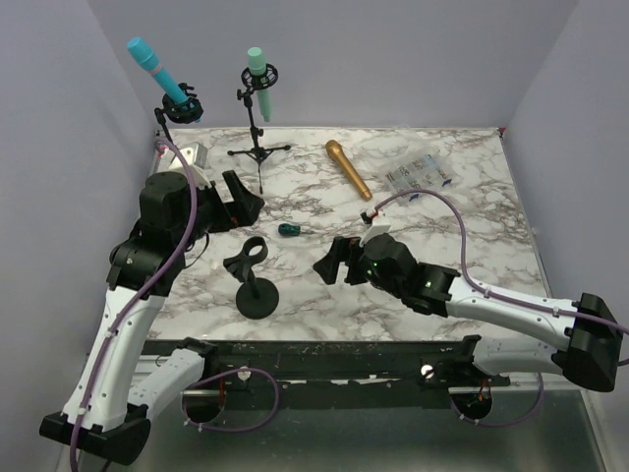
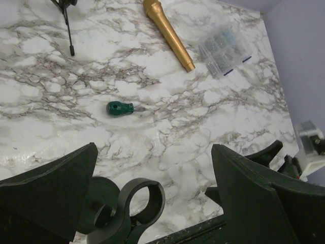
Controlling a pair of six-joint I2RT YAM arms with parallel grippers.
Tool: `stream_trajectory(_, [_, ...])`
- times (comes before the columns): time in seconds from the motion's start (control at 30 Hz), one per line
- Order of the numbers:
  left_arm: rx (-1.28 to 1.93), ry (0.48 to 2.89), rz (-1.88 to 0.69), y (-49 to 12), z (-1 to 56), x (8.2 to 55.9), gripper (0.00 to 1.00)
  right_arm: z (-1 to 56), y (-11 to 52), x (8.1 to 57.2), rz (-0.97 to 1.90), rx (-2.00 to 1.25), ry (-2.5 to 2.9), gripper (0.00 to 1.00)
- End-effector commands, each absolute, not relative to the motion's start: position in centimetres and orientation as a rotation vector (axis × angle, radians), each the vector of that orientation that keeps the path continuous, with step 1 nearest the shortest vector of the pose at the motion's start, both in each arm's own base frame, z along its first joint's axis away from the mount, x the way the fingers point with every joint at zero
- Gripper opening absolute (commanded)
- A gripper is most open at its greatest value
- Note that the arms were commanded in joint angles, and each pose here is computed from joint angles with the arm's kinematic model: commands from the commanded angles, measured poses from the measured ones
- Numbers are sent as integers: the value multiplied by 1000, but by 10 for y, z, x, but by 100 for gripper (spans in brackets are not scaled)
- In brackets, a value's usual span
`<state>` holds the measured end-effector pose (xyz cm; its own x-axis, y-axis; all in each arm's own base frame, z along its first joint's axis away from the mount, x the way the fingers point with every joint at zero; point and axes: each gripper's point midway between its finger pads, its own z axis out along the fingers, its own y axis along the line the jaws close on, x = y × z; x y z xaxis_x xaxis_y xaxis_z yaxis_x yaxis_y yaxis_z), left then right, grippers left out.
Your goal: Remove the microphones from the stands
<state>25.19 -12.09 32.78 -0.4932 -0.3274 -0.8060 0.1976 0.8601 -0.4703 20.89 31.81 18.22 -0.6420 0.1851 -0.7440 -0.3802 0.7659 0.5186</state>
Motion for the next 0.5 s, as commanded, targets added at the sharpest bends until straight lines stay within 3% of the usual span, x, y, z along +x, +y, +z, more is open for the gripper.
stream_trajectory(0.0, [-196,1839,-620,-106,382,273,99,175,293,219,689,-141,2072,100])
stream_trajectory(0.47, [-194,1695,-559,-96,417,425,99,193,267,237,494,-189,1971,100])
